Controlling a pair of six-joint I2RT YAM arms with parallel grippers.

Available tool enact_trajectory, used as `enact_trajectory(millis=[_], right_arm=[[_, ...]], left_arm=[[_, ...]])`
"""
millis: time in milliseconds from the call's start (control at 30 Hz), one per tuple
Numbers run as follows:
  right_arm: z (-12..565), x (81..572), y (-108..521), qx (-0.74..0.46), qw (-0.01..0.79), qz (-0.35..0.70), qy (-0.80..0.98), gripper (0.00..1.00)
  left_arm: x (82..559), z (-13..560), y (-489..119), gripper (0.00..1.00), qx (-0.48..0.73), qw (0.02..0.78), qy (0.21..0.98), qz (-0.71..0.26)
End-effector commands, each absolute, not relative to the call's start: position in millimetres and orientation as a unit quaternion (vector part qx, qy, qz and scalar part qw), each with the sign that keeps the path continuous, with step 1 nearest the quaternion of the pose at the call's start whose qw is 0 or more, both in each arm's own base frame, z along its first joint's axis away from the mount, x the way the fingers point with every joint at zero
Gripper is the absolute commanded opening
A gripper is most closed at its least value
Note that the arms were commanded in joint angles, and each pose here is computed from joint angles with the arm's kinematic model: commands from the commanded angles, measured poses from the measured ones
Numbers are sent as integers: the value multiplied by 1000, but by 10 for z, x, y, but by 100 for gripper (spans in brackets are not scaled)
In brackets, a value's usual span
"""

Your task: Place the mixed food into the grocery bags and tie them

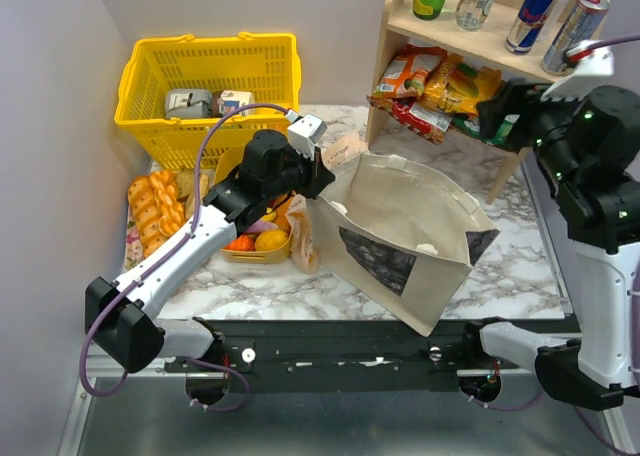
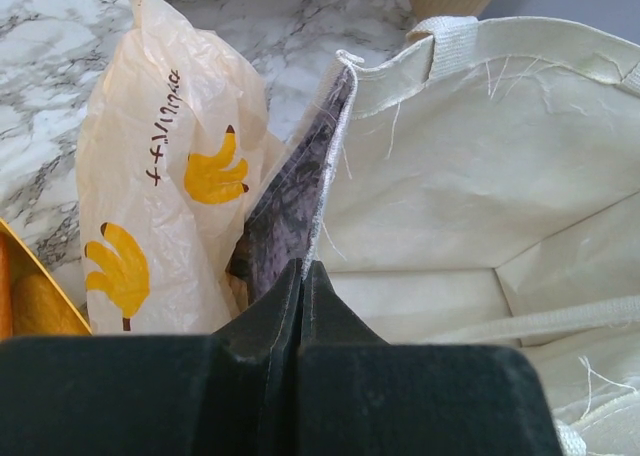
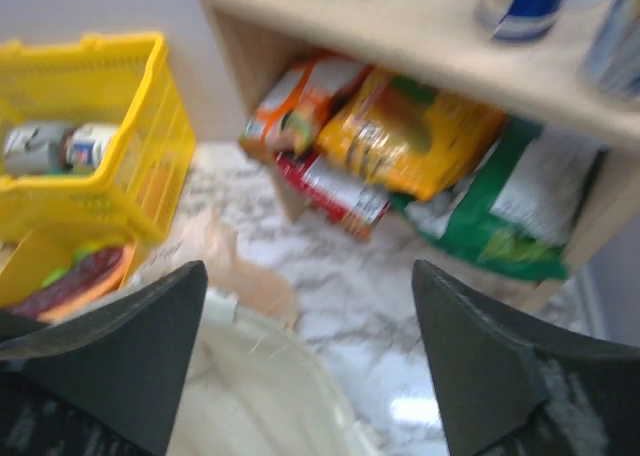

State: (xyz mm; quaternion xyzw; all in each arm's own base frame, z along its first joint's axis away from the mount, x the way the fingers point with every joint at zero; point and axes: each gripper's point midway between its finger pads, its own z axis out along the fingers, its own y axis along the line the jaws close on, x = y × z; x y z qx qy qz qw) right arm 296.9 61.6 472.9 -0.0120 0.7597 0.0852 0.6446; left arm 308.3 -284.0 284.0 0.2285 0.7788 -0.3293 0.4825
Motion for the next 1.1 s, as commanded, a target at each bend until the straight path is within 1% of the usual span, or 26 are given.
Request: enact_trajectory(millis=[0,67,233,400,600,1067], right_arm=[[5516,3072,216,-8,737,47,674,86],[5625,3175,106,-3,745,32,667,84],[5745,3359,-379,9,753,-38,657,84],[5816,3564,-798,25,757,-71,649,83],[5881,3814,-774,-37,766,-57,640,77],[5715,4201,-970,-32,757,-73,649,77]], left_arm=[[3016,2707,-2814,0,239,469,791,-312],[2986,2723,-2838,0,242,468,789,-315],[2958,2746,-2844,0,247,472,786,-313],[2971,2713,-2834,0,249,469,790,-306],[2981,2681,-2842,0,250,466,793,-303],[2940,2675,-2888,0,255,459,793,-308]])
